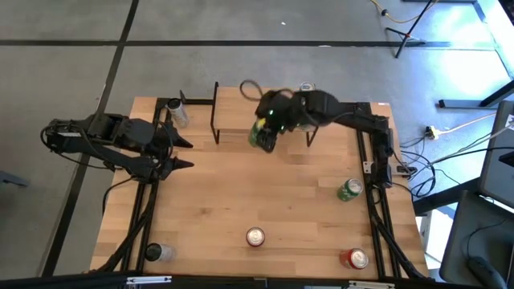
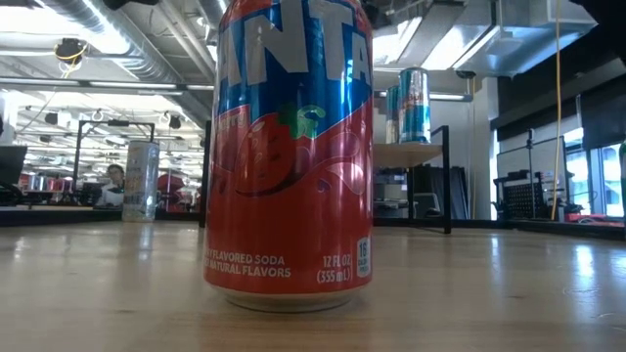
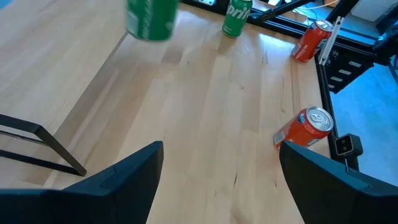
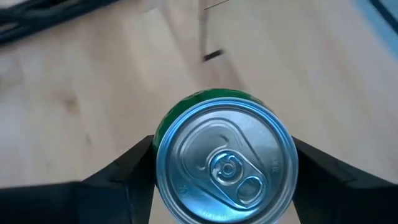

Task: Place canned beverage on shelf
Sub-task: Put the top green soda can on the shelf

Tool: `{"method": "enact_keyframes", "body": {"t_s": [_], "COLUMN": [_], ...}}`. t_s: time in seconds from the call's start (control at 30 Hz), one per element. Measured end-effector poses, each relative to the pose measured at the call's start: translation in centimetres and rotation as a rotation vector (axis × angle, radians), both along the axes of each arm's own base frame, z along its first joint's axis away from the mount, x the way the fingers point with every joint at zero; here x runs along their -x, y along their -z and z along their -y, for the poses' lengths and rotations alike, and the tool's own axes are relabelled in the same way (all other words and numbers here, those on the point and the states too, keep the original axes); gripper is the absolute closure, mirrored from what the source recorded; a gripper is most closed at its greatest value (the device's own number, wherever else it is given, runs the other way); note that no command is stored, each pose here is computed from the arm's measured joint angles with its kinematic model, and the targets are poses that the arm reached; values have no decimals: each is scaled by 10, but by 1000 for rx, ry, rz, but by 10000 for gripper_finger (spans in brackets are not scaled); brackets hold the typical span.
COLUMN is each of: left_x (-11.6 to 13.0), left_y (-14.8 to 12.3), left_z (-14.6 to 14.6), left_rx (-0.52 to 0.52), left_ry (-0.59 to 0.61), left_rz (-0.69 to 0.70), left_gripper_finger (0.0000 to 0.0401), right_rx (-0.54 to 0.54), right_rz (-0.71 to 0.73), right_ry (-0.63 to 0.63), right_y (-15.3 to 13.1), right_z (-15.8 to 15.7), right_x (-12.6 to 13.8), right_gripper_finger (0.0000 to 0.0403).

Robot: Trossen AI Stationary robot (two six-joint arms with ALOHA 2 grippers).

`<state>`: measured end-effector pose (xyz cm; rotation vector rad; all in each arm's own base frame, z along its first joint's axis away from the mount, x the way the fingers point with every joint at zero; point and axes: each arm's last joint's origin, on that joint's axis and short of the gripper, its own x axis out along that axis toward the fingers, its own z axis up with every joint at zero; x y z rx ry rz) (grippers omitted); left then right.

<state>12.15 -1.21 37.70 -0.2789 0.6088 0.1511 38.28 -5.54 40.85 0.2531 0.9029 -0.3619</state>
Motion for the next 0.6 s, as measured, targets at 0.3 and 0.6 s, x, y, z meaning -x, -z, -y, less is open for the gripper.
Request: {"method": "enact_keyframes", "body": {"t_s": [0.3,0.6], "left_x": [0,0], "left_y": [0,0], "left_z": [0,-1], "left_rx": [10,20], "left_ry": [-27,-52], "left_rz": [2,5], "left_gripper_finger": [93,93], "right_rx": [-7,15], "right_rz": [-25,-88], "right_ry": [234,365], "right_y": [-5,4], "right_z": [55,100], "right_x": [19,32], "right_gripper_finger": [143,143]}}
